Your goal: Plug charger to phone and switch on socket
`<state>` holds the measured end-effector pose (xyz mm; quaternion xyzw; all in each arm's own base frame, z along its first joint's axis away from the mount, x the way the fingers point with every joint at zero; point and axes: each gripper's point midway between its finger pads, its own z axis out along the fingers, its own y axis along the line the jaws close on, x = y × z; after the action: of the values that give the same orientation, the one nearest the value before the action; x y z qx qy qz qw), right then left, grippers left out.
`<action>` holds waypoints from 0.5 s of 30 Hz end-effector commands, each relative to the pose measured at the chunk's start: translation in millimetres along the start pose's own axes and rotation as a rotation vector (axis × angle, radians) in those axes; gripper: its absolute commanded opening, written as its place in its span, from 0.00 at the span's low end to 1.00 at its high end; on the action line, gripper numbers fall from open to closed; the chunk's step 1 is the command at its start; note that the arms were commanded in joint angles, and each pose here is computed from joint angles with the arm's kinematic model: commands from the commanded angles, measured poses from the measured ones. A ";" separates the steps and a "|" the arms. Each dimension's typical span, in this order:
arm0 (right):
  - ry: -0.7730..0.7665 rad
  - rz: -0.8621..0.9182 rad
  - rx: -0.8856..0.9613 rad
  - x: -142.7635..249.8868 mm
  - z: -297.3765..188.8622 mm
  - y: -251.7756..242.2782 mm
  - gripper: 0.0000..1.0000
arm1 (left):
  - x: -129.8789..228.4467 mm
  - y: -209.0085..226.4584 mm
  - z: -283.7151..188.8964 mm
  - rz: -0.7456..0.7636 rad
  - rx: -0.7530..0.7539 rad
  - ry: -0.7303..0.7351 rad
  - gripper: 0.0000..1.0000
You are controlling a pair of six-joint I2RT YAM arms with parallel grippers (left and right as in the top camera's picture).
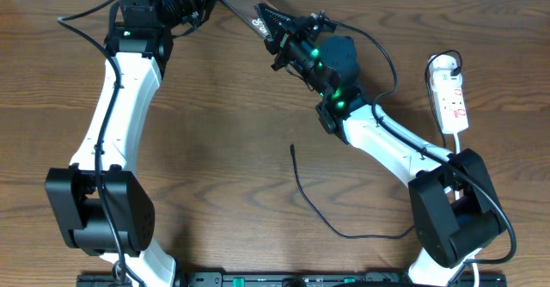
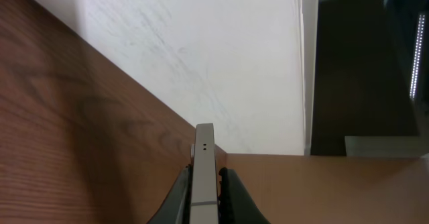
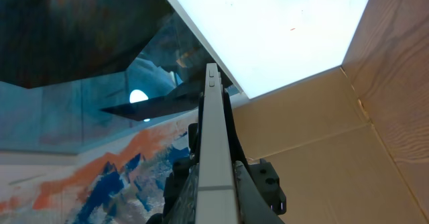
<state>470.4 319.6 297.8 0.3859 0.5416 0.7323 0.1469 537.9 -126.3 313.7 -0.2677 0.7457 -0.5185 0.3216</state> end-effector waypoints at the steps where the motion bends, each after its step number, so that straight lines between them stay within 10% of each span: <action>1: 0.032 0.007 0.002 13.0 1.9 2.8 0.01 | 1.4 -15.4 -3.8 0.053 0.040 0.005 0.07; 9: 0.032 0.007 0.002 13.0 1.9 2.8 0.06 | 1.4 -15.5 -3.8 0.054 0.040 0.005 0.07; 15: 0.032 0.006 0.002 13.0 1.9 3.0 0.31 | 1.3 -15.4 -3.9 0.053 0.040 0.005 0.07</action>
<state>467.7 323.6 295.3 0.3871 0.5454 0.7308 0.1365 537.8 -127.4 315.5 -0.2581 0.7467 -0.5186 0.3269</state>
